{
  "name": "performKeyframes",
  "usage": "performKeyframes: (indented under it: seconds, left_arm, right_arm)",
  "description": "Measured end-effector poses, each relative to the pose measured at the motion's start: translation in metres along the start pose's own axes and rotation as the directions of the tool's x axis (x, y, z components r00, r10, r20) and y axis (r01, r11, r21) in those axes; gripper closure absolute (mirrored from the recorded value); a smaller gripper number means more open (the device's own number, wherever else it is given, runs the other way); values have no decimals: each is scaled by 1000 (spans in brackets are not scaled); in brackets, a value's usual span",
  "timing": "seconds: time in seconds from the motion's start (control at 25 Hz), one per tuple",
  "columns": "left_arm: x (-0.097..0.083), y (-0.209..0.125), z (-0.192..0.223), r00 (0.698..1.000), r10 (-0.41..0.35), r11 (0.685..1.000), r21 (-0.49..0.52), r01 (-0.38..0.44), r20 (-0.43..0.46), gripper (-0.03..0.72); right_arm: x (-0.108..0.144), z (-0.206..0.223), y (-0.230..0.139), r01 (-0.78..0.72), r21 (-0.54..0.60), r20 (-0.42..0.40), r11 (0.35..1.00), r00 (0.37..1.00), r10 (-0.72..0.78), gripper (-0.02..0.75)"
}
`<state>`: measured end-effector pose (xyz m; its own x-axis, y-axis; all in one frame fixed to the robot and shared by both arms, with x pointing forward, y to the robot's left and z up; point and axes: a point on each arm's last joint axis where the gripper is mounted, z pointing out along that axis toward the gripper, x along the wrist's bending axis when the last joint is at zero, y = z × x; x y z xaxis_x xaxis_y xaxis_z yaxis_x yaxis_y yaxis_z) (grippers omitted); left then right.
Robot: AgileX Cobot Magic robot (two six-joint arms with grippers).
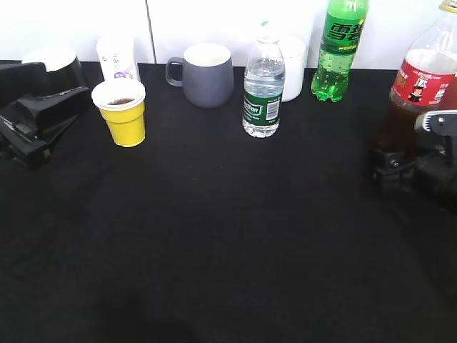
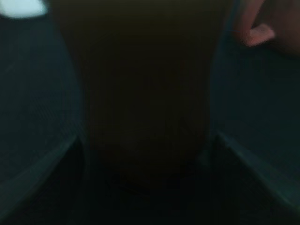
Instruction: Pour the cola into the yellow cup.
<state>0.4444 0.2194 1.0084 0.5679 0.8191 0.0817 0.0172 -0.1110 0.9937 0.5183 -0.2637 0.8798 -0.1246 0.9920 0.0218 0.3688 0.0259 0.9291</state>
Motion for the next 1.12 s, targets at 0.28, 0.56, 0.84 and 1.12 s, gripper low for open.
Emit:
performKeyframes:
  seconds: [0.28, 0.56, 0.84, 1.12]
  left_arm:
    - [2, -7, -1, 999, -43, 995, 87, 45, -30, 136]
    - [20, -1, -26, 920, -168, 884, 359, 300, -355, 136]
    - [-11, 87, -79, 894, -232, 811, 431, 395, -383, 137]
    - [-22, 85, -177, 935, -145, 800, 518, 302, -323, 139]
  right_arm:
    - [4, -26, 28, 46, 103, -33, 994, 999, -43, 90]
    - [1, -81, 61, 41, 331, 2, 943, 999, -44, 112]
    - [5, -160, 132, -53, 314, 12, 948, 999, 52, 142]
    - [11, -286, 121, -62, 194, -37, 979, 997, 71, 144]
